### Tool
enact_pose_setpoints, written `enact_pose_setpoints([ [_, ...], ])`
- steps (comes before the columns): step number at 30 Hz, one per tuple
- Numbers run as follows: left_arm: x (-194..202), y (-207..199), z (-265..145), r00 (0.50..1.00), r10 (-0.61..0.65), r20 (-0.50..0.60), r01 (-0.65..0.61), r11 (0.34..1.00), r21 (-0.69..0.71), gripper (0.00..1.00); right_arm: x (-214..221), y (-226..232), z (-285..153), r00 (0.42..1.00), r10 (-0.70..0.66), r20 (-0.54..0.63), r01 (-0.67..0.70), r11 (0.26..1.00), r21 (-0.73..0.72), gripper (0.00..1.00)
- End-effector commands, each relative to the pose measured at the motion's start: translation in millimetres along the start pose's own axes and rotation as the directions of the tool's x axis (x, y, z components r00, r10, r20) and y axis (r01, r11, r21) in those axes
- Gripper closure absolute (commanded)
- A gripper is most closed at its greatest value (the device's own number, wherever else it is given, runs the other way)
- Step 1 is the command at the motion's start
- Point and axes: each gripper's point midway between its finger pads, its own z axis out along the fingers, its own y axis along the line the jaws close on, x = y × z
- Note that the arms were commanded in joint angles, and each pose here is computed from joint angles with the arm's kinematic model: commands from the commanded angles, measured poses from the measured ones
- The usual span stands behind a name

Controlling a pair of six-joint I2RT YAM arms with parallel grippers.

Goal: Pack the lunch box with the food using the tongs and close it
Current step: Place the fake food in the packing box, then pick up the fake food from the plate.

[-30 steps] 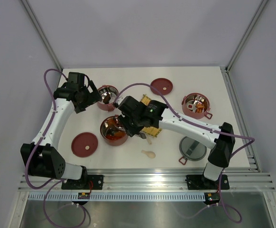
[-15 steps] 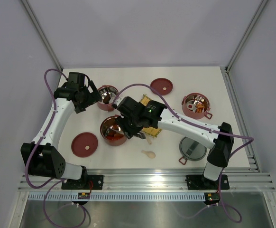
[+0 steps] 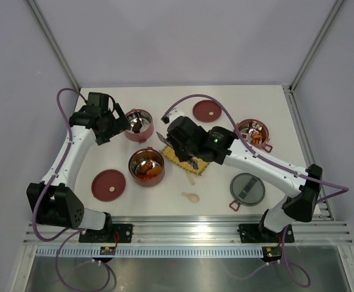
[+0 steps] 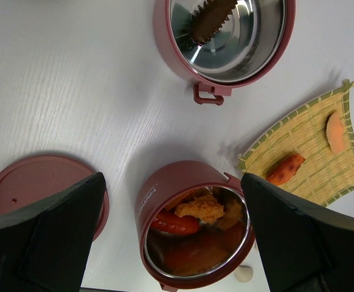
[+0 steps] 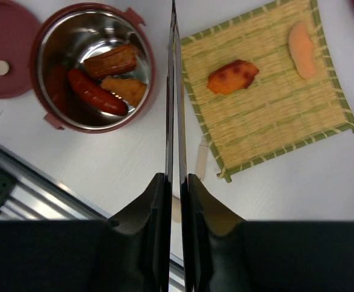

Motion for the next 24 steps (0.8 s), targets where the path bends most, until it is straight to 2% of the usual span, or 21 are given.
enact_pose_setpoints([
  [1, -13.7, -6.4, -5.2, 0.999, 0.01, 0.044, -0.011, 1.0, 0.027, 0.01, 1.7, -37.1, 6.8, 0.993, 0.119, 0.02, -0.12, 0.986, 0.119, 0.8],
  [3, -14.3, -6.7, -7.0, 0.999, 0.012, 0.049, -0.013, 1.0, 0.028, 0.01, 9.4, -42.7, 9.7, 0.984, 0.18, 0.002, -0.179, 0.977, 0.119, 0.78],
  [6, -13.7, -5.6, -7.2, 0.999, 0.011, 0.047, -0.012, 1.0, 0.025, 0.01, 18.5, -53.3, 14.7, 0.966, 0.256, -0.019, -0.252, 0.959, 0.128, 0.68],
  [7, -13.0, -5.7, -6.9, 0.999, 0.012, 0.046, -0.014, 1.0, 0.025, 0.01, 20.0, -56.1, 15.6, 0.962, 0.274, -0.023, -0.269, 0.955, 0.128, 0.6],
  [11, -13.0, -5.7, -7.1, 0.999, 0.011, 0.046, -0.013, 1.0, 0.028, 0.01, 25.1, -58.9, 18.0, 0.95, 0.311, -0.032, -0.304, 0.942, 0.14, 0.42],
  [15, -12.1, -6.1, -6.9, 0.999, 0.011, 0.042, -0.013, 0.999, 0.031, 0.01, 33.3, -57.1, 23.2, 0.941, 0.333, -0.059, -0.322, 0.935, 0.148, 0.38],
  [24, -10.1, -5.8, -7.3, 0.999, 0.019, 0.04, -0.02, 0.999, 0.034, 0.01, 43.1, -56.1, 27.8, 0.933, 0.35, -0.08, -0.335, 0.929, 0.155, 0.38],
])
